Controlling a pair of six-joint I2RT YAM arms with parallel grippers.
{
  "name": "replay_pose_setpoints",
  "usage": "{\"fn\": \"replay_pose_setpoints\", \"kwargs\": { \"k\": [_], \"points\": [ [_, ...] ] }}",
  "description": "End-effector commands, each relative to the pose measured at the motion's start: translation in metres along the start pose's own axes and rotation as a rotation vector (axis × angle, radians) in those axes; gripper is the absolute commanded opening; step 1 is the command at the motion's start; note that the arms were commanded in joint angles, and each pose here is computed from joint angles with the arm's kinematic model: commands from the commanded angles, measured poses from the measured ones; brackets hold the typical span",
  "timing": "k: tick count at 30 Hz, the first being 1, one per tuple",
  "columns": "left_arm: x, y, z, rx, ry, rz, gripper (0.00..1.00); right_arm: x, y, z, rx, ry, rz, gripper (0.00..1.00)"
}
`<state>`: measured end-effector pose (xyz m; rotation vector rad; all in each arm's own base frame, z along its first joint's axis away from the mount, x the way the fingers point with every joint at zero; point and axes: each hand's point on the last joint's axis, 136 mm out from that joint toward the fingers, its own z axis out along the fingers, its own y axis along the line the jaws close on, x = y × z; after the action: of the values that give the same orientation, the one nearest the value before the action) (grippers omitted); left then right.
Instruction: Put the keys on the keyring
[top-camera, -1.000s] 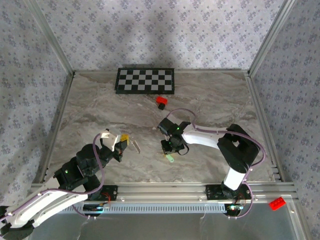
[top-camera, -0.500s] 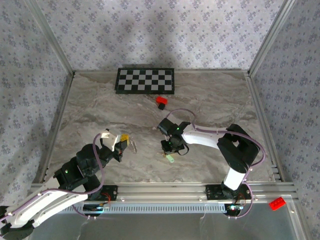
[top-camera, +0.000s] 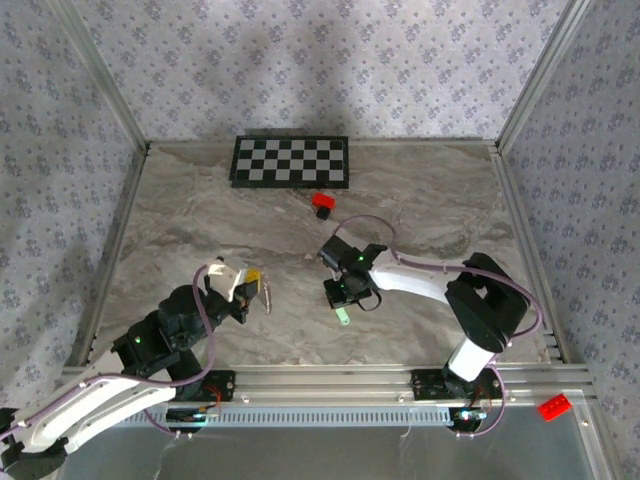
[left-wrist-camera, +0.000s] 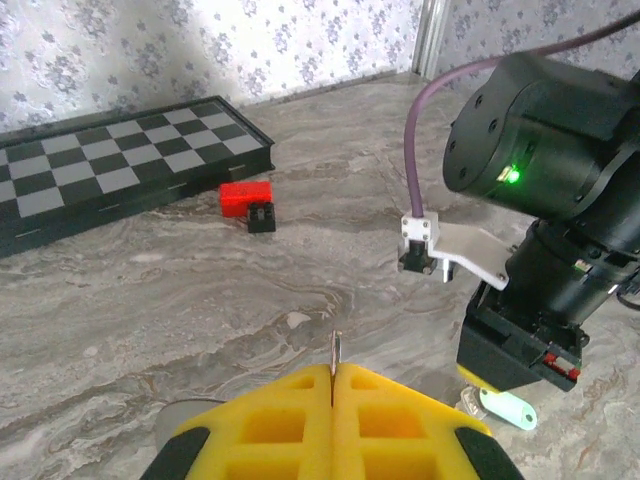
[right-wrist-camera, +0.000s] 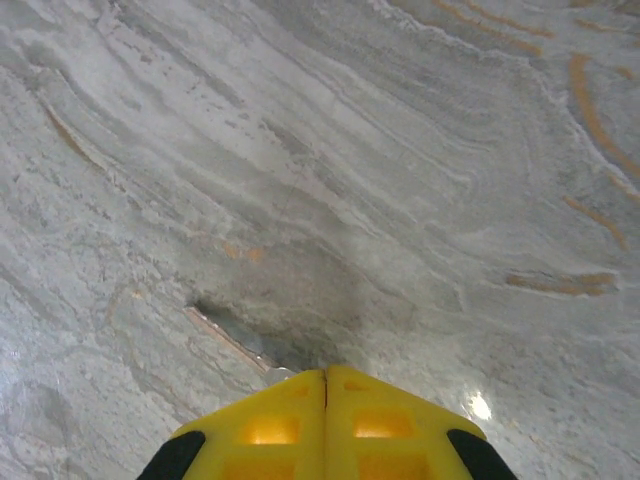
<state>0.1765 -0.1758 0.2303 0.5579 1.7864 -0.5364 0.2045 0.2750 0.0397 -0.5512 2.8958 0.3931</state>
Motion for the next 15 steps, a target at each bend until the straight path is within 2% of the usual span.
{"fn": "replay_pose_setpoints", "kwargs": {
  "k": [1, 6, 15],
  "points": [
    [-0.027, -0.011, -0.003, 0.055, -0.079, -0.011, 0.0, -0.002, 0.003, -0.017, -0.008, -0.073, -0.062, 0.02],
    [-0.033, -0.022, -0.003, 0.113, -0.075, 0.001, 0.0, -0.012, 0.011, -0.044, -0.058, -0.22, -0.139, 0.0],
    [-0.048, -0.051, -0.013, 0.278, -0.112, 0.019, 0.0, -0.014, 0.056, -0.137, -0.319, -0.648, -0.435, 0.0]
  ]
}}
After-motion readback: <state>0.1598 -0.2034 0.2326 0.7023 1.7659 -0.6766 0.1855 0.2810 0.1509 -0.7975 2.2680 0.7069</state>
